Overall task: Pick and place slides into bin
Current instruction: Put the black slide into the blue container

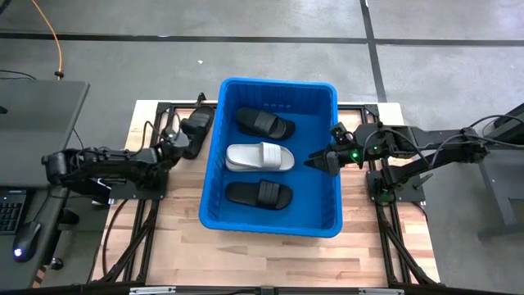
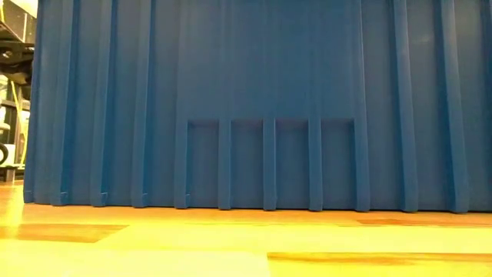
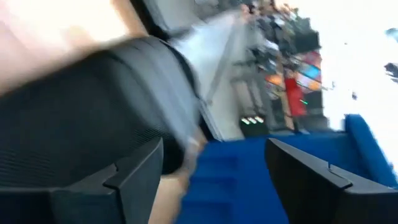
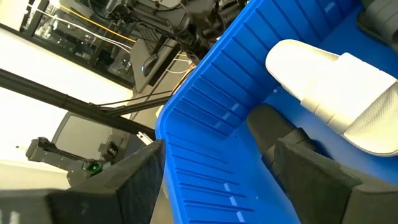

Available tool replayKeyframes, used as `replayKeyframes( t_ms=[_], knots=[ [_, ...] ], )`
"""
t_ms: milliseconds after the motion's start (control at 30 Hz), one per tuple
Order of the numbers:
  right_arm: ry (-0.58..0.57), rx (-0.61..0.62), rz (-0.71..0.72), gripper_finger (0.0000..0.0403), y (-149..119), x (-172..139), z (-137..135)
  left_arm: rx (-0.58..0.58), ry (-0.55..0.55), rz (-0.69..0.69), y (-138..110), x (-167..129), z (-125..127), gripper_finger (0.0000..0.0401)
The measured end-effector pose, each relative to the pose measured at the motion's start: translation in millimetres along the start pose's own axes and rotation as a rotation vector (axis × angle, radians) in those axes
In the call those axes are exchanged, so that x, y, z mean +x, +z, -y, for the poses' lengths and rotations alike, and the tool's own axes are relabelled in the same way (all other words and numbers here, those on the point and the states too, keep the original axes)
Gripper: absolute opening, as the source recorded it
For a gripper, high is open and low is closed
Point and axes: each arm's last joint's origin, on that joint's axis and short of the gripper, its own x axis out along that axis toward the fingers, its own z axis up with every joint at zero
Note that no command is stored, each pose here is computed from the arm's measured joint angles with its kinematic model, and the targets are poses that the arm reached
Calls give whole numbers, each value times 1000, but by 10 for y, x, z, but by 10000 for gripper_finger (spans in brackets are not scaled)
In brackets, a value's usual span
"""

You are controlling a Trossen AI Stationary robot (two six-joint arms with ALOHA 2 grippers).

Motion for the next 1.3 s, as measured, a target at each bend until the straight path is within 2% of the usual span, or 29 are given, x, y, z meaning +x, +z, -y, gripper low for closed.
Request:
replayKeyframes(
  t_ms=[100, 200, 267, 533, 767, 867, 1000, 1133, 1300],
  knots=[
    [-1, 0, 3, 288, 1, 0, 0, 10, -41, -40, 19, 30, 75, 282],
    [-9, -1, 14, 288, 5, 0, 2, 49, -16, -25, 63, 72, 59, 291],
    [-10, -2, 17, 288, 6, 0, 2, 61, 5, -63, 68, 102, 36, 296],
    [-12, 18, 24, 288, 9, 1, 1, 39, 37, -104, 76, 212, -8, 305],
    [28, 33, 63, 288, 42, -1, -40, 41, 115, -64, 109, 305, -109, 305],
    [21, 34, 77, 288, 47, -1, -40, 10, 117, -28, 140, 349, -114, 305],
    [14, 40, 91, 288, 52, 0, -39, 36, 124, 1, 166, 413, -106, 305],
    [-1, 65, 109, 288, 56, -1, -33, 61, 140, 51, 193, 495, -60, 297],
    [-13, 82, 139, 288, 67, -2, -32, 71, 157, 67, 194, 615, 6, 266]
  ],
)
